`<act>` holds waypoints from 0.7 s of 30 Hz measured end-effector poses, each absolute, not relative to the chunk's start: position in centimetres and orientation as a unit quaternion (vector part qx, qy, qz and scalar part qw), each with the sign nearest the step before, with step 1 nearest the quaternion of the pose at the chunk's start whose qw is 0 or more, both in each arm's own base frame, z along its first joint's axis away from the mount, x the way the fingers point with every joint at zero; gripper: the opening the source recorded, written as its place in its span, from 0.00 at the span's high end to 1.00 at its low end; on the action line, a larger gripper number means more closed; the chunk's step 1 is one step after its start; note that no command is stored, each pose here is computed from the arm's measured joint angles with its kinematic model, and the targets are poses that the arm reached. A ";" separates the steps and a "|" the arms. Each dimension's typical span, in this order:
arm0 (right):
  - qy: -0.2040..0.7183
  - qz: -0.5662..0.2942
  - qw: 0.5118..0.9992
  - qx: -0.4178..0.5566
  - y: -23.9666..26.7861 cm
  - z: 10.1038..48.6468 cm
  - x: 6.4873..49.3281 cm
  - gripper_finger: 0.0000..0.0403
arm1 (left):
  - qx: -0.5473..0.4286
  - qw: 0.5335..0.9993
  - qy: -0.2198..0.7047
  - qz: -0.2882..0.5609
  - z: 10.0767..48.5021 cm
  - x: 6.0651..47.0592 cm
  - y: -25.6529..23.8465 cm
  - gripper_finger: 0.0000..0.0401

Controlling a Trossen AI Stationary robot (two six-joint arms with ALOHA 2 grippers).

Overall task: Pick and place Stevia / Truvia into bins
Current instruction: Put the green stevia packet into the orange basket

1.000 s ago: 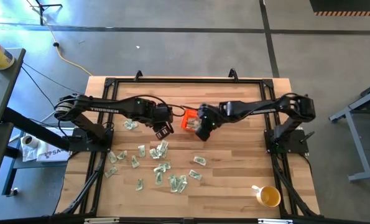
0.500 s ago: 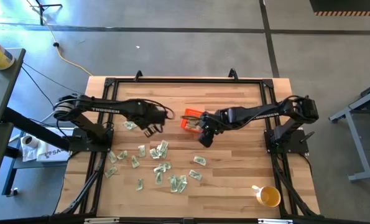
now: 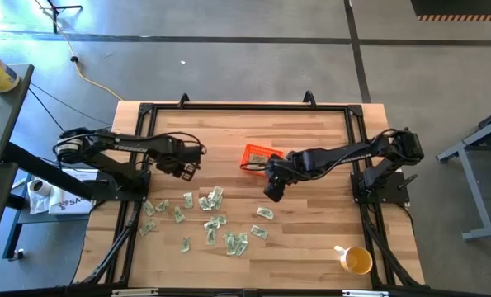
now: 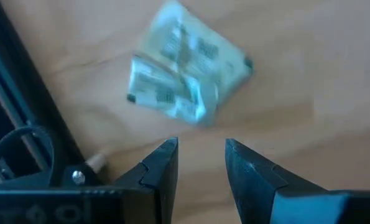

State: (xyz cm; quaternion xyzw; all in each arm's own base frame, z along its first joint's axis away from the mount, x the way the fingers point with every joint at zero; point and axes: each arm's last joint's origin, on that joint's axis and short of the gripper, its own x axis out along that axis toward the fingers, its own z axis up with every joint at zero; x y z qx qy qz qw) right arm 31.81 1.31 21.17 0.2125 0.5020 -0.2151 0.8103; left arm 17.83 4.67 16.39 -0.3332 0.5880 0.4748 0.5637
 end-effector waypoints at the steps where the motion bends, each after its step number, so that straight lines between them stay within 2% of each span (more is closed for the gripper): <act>1: 0.502 -0.217 0.810 0.214 1.2 21.2 31.8 0.46 | -0.335 0.571 0.572 0.485 16.3 18.0 4.8 0.58; 10: 0.501 -0.223 0.805 0.226 0.2 21.2 31.8 0.46 | -0.314 0.571 0.556 0.516 15.1 17.4 4.9 0.58; 21: 0.499 -0.228 0.807 0.220 -0.5 21.2 31.9 0.46 | -0.335 0.567 0.562 0.501 13.8 16.9 4.6 0.58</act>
